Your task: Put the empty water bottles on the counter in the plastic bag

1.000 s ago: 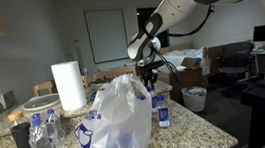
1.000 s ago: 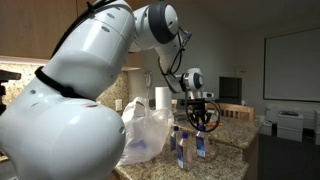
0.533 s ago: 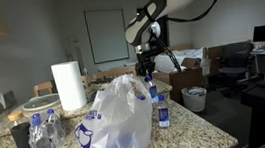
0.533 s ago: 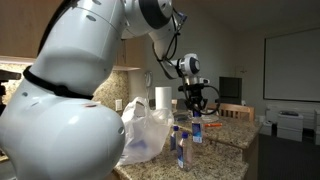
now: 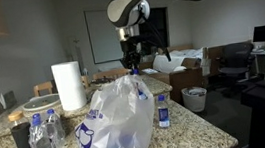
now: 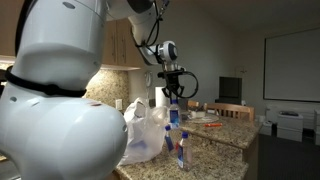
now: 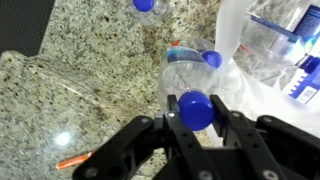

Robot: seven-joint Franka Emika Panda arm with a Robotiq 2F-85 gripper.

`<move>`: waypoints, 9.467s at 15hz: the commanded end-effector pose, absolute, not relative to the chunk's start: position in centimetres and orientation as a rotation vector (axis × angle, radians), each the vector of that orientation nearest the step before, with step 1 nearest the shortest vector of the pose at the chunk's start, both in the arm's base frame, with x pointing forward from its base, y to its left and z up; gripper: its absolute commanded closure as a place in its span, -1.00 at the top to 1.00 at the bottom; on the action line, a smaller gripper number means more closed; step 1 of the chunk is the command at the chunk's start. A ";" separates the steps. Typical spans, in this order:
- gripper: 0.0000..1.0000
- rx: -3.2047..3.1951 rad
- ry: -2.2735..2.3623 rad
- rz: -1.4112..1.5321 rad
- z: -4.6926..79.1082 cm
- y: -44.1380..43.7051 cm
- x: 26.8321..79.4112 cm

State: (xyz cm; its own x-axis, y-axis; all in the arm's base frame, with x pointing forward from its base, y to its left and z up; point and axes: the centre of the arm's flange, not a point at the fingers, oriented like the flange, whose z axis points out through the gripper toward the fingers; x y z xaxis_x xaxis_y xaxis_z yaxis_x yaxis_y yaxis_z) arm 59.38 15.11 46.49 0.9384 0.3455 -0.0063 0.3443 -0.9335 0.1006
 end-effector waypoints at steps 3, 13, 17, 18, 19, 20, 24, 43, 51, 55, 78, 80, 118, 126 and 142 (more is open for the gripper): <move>-0.71 2.907 0.748 0.058 47.4 23.4 55.6; -0.71 2.838 0.829 0.171 50.3 31.9 49.2; -0.71 2.847 0.833 0.090 49.7 31.8 50.4; -0.71 2.854 0.833 0.056 49.4 31.3 51.1; 0.20 2.856 0.836 0.023 49.1 30.8 51.6; 0.23 2.859 0.835 0.001 48.7 30.2 52.1; 0.71 2.880 0.804 -0.004 47.4 27.4 53.1; 1.00 2.967 0.920 -0.354 42.7 -1.1 61.6; 1.00 2.965 0.949 -0.524 32.9 0.6 64.8; 1.00 2.883 1.027 -0.591 31.4 2.0 63.7; 1.00 2.713 1.314 -0.288 33.0 4.9 57.9; 1.00 2.692 1.278 -0.348 32.1 5.4 57.6; -0.71 2.713 1.260 -0.406 37.9 9.4 56.4; -0.70 2.866 1.199 -0.268 43.8 19.1 56.0; -0.71 3.028 1.133 -0.308 42.2 24.7 53.8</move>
